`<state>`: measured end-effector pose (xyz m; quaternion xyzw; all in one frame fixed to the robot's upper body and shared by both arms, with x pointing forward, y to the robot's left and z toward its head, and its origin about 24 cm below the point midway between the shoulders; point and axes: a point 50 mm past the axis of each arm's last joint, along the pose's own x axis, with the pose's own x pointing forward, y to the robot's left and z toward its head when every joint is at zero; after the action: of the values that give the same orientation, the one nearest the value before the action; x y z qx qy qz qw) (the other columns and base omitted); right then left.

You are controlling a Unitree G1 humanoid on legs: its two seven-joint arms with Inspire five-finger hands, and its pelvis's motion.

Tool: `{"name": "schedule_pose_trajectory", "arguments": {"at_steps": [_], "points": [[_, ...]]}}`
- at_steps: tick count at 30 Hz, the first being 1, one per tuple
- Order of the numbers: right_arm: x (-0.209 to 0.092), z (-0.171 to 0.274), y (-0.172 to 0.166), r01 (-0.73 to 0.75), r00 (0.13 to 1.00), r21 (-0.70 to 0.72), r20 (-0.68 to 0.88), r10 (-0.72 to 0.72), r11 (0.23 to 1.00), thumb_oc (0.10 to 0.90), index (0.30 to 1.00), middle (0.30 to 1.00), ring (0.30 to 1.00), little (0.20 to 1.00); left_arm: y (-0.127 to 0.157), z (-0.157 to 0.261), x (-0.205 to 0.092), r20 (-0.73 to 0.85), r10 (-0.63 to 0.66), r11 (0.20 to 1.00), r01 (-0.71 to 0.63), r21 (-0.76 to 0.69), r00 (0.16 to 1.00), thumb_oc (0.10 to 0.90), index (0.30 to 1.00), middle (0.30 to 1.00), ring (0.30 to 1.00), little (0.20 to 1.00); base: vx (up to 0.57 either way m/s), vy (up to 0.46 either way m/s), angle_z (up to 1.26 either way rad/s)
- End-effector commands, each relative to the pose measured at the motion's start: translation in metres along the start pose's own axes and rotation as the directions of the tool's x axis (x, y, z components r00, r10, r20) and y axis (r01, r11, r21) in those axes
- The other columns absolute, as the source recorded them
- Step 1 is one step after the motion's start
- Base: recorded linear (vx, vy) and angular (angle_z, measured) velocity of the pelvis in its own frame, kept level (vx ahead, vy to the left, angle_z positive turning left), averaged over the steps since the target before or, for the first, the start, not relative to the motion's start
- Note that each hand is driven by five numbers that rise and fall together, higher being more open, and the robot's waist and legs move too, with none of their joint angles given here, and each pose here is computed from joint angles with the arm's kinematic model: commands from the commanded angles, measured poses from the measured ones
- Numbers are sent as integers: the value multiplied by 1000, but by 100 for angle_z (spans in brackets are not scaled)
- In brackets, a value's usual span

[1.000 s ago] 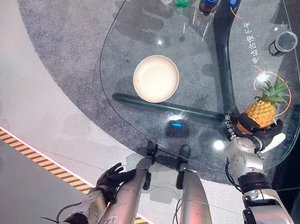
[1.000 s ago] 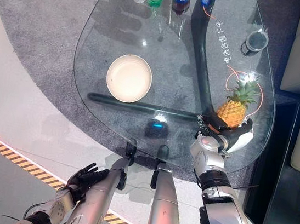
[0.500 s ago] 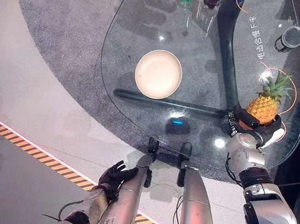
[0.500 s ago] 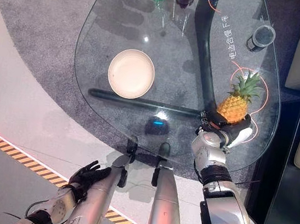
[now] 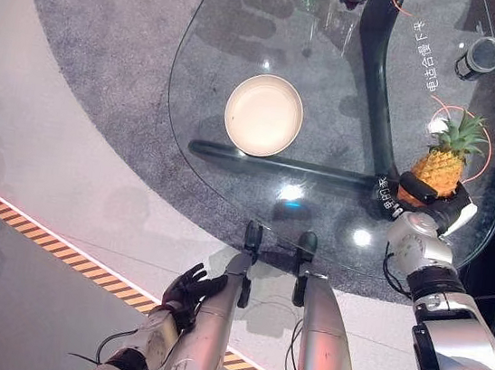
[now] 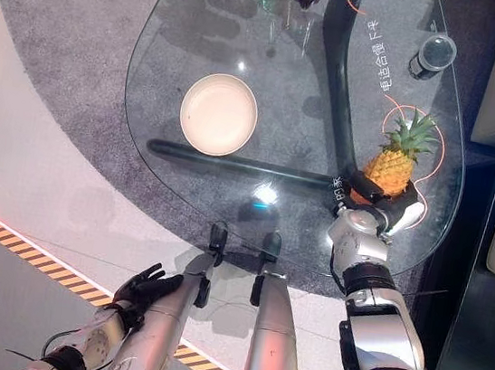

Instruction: Pick up the fruit to the plate

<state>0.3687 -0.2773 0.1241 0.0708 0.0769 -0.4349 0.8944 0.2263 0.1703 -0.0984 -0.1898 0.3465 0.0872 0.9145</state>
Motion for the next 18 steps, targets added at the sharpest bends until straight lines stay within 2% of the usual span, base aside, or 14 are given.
{"name": "schedule_pose_trajectory", "arguments": {"at_steps": [1, 12, 18], "points": [[7, 1, -7, -29, 999, -52, -17, 28, 998, 100, 300, 300, 300, 200, 23, -9, -6, -20, 57, 998, -57, 6, 998, 800, 900, 900, 900, 900, 4, -16, 3], [7, -8, -9, -72, 997, -87, -44, 68, 994, 100, 300, 300, 300, 200, 27, -2, -6, 27, 54, 998, -54, -18, 998, 800, 900, 900, 900, 900, 3, -5, 3], [-5, 1, 4, -192, 981, -20, 33, 193, 981, 100, 300, 300, 300, 200, 35, 9, -8, 86, 114, 990, -107, -87, 990, 800, 900, 900, 900, 900, 0, 0, 0]]}}
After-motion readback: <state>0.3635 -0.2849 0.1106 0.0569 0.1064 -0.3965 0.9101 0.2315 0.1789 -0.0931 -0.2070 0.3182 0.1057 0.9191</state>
